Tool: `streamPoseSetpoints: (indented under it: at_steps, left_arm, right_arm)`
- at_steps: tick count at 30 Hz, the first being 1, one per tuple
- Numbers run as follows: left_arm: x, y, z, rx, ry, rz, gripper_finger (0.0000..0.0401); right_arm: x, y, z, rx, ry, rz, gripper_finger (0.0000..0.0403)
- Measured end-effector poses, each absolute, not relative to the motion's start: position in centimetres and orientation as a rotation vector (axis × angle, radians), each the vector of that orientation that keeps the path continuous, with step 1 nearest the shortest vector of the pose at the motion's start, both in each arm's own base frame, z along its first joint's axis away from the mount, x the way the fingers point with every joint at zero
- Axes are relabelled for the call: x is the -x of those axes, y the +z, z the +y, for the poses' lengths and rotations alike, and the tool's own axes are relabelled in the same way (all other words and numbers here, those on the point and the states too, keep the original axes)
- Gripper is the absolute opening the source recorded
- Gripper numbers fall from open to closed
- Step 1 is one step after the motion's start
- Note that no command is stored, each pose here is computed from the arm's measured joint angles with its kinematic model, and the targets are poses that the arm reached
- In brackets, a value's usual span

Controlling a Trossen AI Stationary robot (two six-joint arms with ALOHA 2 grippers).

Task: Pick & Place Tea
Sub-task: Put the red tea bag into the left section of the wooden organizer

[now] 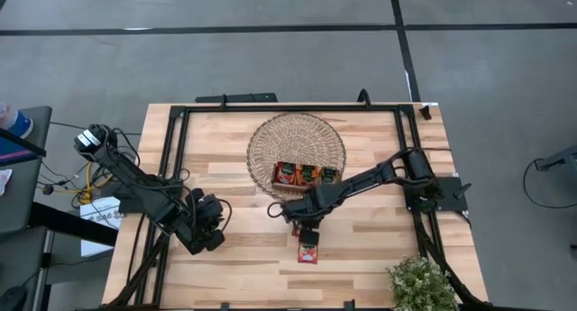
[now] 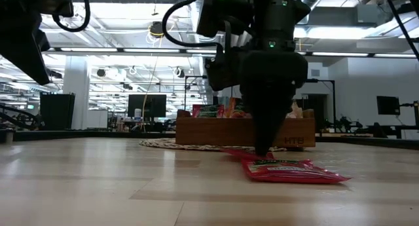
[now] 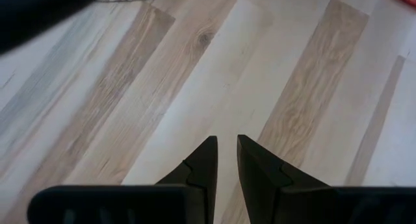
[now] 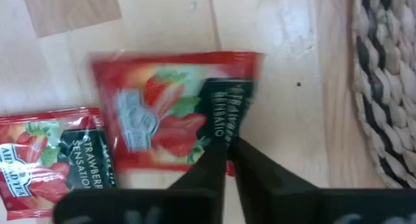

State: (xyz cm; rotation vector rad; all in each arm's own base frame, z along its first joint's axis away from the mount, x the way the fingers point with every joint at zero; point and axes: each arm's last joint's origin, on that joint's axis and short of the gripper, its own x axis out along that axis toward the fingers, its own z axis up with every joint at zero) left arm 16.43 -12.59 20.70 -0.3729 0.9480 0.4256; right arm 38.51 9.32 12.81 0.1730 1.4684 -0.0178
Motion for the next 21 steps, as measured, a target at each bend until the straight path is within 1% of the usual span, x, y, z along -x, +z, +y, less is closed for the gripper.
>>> streamPoseSetpoints:
  at_steps: [2,5,7,12,17,19,21]
  left_arm:
    - [-16.4,20.7,-12.6,0.356,0.416,0.952,0.0049]
    - [-16.4,20.7,-12.6,0.333,0.402,0.958,0.0049]
    - [-16.4,20.7,-12.6,0.327,0.399,0.959,0.0049]
    - [-16.4,20.7,-12.6,0.328,0.398,0.959,0.0049]
    - [-16.6,20.8,-12.7,0.339,0.385,0.951,0.0049]
    - [-16.6,20.8,-12.8,0.341,0.377,0.947,0.0049]
    - [-16.8,20.9,-12.9,0.343,0.360,0.936,0.0049]
  right_arm:
    - [-38.4,12.8,9.6,-0.154,-0.028,1.464,0.0007]
    - [-38.3,12.8,9.8,-0.147,-0.064,1.458,0.0010]
    - [-38.3,12.8,10.0,-0.137,-0.075,1.455,0.0004]
    - [-38.2,13.7,10.5,-0.085,-0.104,1.449,0.0001]
    - [-38.7,16.3,11.4,0.020,-0.133,1.387,0.0001]
    - [-38.5,17.7,11.9,0.097,-0.146,1.386,0.0000]
    - [-39.0,19.0,12.5,0.163,-0.152,1.325,0.0000]
